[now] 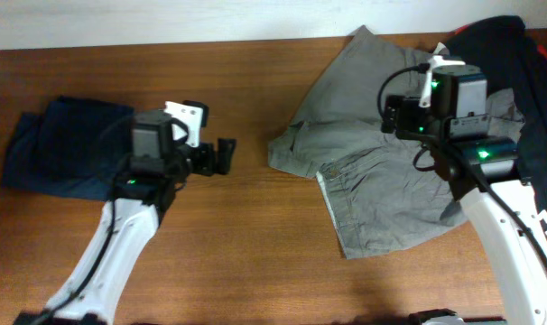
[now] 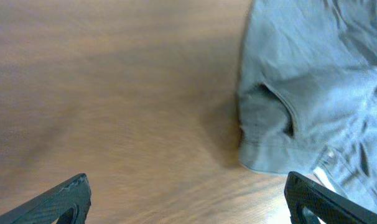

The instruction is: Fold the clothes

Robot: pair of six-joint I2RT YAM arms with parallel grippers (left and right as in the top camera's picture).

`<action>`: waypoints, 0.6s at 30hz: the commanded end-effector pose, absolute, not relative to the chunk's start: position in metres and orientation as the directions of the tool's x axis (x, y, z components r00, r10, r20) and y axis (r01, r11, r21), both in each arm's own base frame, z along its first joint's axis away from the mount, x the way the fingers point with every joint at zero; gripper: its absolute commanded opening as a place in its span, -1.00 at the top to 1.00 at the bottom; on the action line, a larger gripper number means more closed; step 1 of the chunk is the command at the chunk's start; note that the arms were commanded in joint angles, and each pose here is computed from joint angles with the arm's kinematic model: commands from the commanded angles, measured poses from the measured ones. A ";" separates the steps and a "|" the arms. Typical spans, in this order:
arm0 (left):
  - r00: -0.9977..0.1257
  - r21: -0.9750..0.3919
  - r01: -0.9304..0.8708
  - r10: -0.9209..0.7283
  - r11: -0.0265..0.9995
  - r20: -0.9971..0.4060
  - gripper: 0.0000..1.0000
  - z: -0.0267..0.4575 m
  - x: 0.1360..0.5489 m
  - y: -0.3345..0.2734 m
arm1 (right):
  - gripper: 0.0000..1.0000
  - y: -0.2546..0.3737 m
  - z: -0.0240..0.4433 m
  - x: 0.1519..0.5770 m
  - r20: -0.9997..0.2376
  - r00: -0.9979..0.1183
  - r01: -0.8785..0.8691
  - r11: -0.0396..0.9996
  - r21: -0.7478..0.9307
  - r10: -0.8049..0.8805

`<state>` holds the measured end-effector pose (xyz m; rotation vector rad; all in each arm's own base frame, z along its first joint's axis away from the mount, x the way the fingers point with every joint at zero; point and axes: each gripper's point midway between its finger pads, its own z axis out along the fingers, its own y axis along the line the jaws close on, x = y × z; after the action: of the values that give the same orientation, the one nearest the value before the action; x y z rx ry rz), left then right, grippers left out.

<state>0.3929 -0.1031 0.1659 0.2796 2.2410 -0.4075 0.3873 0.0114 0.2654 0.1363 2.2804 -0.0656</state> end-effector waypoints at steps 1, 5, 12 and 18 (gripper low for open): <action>-0.731 -0.365 0.288 -0.043 0.885 -0.681 -0.99 0.132 0.402 -0.145 | -0.98 -0.012 0.266 0.376 -0.736 -0.664 0.194 0.981 -0.003 0.129; -0.731 -0.438 0.408 -0.001 0.801 -0.682 -0.98 0.106 0.409 -0.192 | -0.98 -0.015 0.262 0.372 -0.721 -0.678 0.207 0.978 -0.004 0.141; -0.797 -0.530 0.376 -0.027 0.760 -0.604 -0.89 0.063 0.407 -0.223 | -0.98 -0.015 0.259 0.370 -0.713 -0.687 0.207 0.978 -0.007 0.140; -0.807 -0.532 0.391 0.002 0.751 -0.590 -0.31 0.052 0.400 -0.236 | -0.98 -0.015 0.259 0.369 -0.710 -0.690 0.207 0.978 -0.008 0.140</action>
<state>0.4040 -0.2249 0.0550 0.2757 2.3663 -0.8528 0.3708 -0.0102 0.2494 0.2113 2.3686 -0.1033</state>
